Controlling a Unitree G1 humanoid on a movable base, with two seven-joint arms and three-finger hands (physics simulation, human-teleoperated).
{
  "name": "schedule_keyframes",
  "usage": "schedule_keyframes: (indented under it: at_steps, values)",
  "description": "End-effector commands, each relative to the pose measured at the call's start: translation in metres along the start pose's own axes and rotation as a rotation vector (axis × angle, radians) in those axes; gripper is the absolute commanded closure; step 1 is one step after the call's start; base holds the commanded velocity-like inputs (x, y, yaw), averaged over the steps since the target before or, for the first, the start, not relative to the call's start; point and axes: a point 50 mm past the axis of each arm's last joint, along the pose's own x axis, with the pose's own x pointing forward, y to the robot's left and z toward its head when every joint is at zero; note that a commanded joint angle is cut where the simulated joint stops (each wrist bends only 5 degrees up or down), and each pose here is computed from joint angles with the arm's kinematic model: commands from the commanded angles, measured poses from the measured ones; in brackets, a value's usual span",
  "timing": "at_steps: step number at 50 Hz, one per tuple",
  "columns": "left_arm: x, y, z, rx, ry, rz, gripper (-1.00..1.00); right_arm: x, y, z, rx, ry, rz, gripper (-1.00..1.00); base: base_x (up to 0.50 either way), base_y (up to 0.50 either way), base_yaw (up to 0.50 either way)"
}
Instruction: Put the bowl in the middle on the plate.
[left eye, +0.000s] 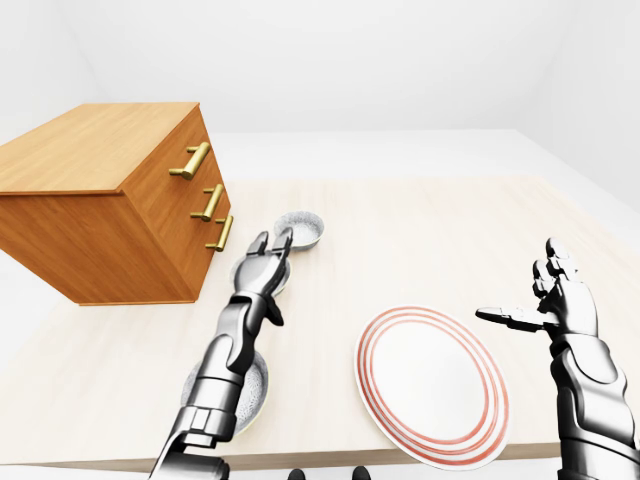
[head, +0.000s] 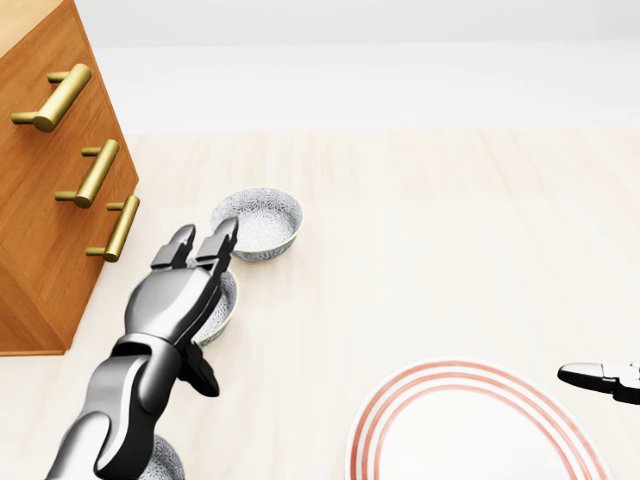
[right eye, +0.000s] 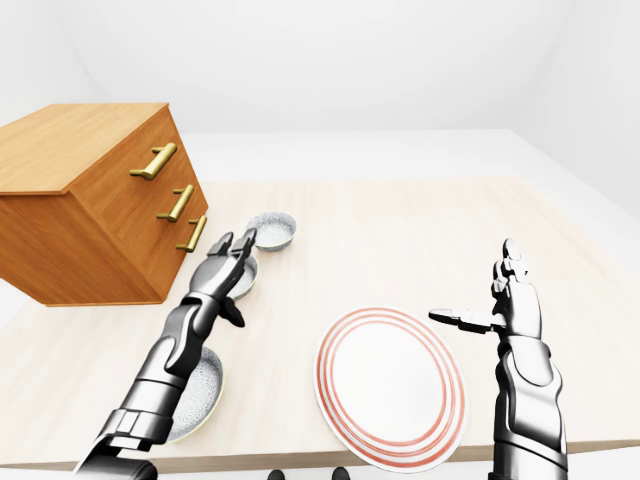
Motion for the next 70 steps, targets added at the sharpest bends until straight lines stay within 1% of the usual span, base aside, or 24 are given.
schedule_keyframes:
  at_steps: [1,7,9,13,17,19,30,39,43,53,54,56,57,59,61,63,65,66,67,69,70]
  values:
    - [0.000,-0.005,0.001,-0.008,-0.002,-0.004,-1.00,0.000,0.001,0.000,-0.002,-0.002,0.003,-1.00,0.00,0.00,0.00]
    - [0.000,-0.005,0.003,-0.011,-0.005,-0.003,-1.00,-0.001,0.000,0.001,-0.003,-0.006,0.004,-1.00,0.00,0.00,0.00]
    - [0.000,-0.005,0.004,-0.014,-0.005,-0.001,-1.00,0.000,0.001,-0.002,0.000,0.011,0.005,-1.00,0.00,0.00,0.00]
    - [-0.001,-0.010,0.002,-0.002,-0.004,-0.007,-1.00,-0.001,0.001,0.000,-0.003,-0.001,0.006,-1.00,0.00,0.00,0.00]
    - [-0.005,-0.009,0.007,-0.008,-0.012,-0.005,-1.00,-0.001,0.001,-0.001,-0.007,0.004,0.010,-1.00,0.00,0.00,0.00]
    - [-0.003,-0.007,0.006,-0.009,-0.012,-0.003,-1.00,-0.001,0.001,-0.001,-0.007,0.005,0.009,-1.00,0.00,0.00,0.00]
    - [-0.002,0.000,0.009,0.001,-0.017,0.005,-1.00,-0.001,0.002,-0.002,-0.011,0.007,0.012,-1.00,0.00,0.00,0.00]
    - [0.000,0.002,0.006,0.036,-0.013,0.012,-1.00,-0.002,0.002,0.001,-0.012,-0.003,0.013,-1.00,0.00,0.00,0.00]
    - [0.003,0.003,0.005,0.080,-0.009,0.014,-1.00,-0.002,0.001,-0.001,-0.011,0.003,0.014,-1.00,0.00,0.00,0.00]
    - [0.006,0.006,0.005,0.131,-0.009,0.021,-1.00,-0.002,0.001,-0.001,-0.011,0.004,0.014,-1.00,0.00,0.00,0.00]
    - [0.006,0.007,0.004,0.178,-0.009,0.032,-1.00,-0.002,0.001,-0.002,-0.010,0.008,0.014,-1.00,0.00,0.00,0.00]
    - [0.006,0.008,0.005,0.166,-0.012,0.034,-1.00,-0.003,0.001,0.002,-0.013,-0.009,0.014,-1.00,0.00,0.00,0.00]
    - [0.007,0.009,0.005,0.182,-0.011,0.037,-1.00,-0.002,0.001,-0.001,-0.010,0.001,0.014,-1.00,0.00,0.00,0.00]
    - [0.008,0.010,0.006,0.181,-0.012,0.037,-1.00,-0.003,0.001,0.002,-0.013,-0.009,0.015,-1.00,0.00,0.00,0.00]
    - [0.009,0.010,0.005,0.208,-0.011,0.035,-1.00,-0.003,0.001,0.001,-0.012,-0.004,0.014,-1.00,0.00,0.00,0.00]
    - [0.008,0.008,0.006,0.205,-0.013,0.032,-1.00,-0.002,0.001,0.000,-0.012,-0.002,0.014,-1.00,0.00,0.00,0.00]
    - [0.008,0.008,0.005,0.232,-0.010,0.032,-1.00,-0.002,0.001,0.000,-0.011,0.000,0.014,-1.00,0.00,0.00,0.00]
    - [0.009,0.007,0.004,0.262,-0.008,0.032,-1.00,-0.002,0.002,-0.003,-0.010,0.012,0.014,-1.00,0.00,0.00,0.00]
    - [0.009,0.007,0.004,0.264,-0.007,0.030,-1.00,-0.002,0.002,-0.004,-0.009,0.014,0.014,-1.00,0.00,0.00,0.00]
    - [0.009,0.008,0.003,0.308,-0.001,0.033,-1.00,-0.002,0.002,-0.002,-0.010,0.010,0.014,-1.00,0.00,0.00,0.00]
    - [0.009,0.007,0.003,0.306,0.000,0.032,-1.00,-0.001,0.002,-0.004,-0.009,0.017,0.014,-1.00,0.00,0.00,0.00]
